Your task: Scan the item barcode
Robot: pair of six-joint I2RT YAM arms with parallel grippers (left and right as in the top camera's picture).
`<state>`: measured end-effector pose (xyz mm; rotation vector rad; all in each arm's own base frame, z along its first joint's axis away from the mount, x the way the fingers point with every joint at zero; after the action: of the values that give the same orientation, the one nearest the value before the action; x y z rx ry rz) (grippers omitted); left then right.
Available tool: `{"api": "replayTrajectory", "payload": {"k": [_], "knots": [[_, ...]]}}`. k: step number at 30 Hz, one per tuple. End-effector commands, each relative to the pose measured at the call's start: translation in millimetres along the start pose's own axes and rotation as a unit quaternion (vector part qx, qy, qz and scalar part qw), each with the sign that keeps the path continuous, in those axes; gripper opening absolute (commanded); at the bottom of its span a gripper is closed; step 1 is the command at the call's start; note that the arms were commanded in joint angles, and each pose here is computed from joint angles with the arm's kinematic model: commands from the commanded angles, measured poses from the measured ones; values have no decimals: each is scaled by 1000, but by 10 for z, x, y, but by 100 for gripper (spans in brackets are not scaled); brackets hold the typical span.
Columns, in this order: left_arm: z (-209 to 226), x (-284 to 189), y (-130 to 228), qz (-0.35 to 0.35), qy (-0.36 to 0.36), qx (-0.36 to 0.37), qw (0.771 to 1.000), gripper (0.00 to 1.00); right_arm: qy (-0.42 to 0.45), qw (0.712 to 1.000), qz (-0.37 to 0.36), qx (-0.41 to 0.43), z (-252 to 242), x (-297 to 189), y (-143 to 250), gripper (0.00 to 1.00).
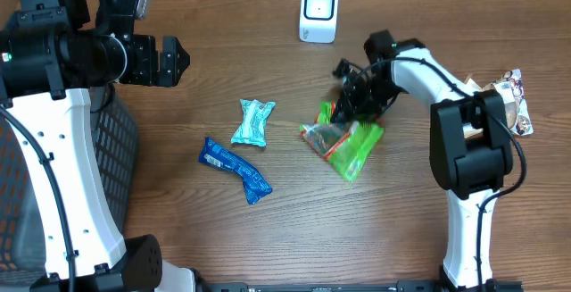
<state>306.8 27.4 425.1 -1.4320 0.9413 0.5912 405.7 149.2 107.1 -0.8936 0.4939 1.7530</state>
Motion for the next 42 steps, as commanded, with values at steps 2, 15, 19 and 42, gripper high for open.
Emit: {"api": "replayTrajectory", "payload": {"k": [2,15,19,42], "knots": [[-21,-42,-28,-11,5,7,1000,100,14,984,-148,-100,854,-1057,-127,4],[-21,-42,-28,-11,5,7,1000,100,53,953,-297,29,1446,-1866,91,4],[-21,-42,-28,-11,5,7,1000,100,57,948,-311,-34,1566,-1853,38,4],[-21,-42,-28,-11,5,7,1000,100,258,903,-343,-32,1438,-1618,-183,4]]}}
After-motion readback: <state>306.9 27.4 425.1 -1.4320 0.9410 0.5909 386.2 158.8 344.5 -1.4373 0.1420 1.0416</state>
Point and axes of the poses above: each gripper's point midway between its finger pads, its own x axis out along the fingers, its own z axis along the line the jaws close on, y = z × x, the point moved 10 cm from there along -x, back along the fingers, and after that the axes turned 2 degrees about x, right-handed, at the moved point
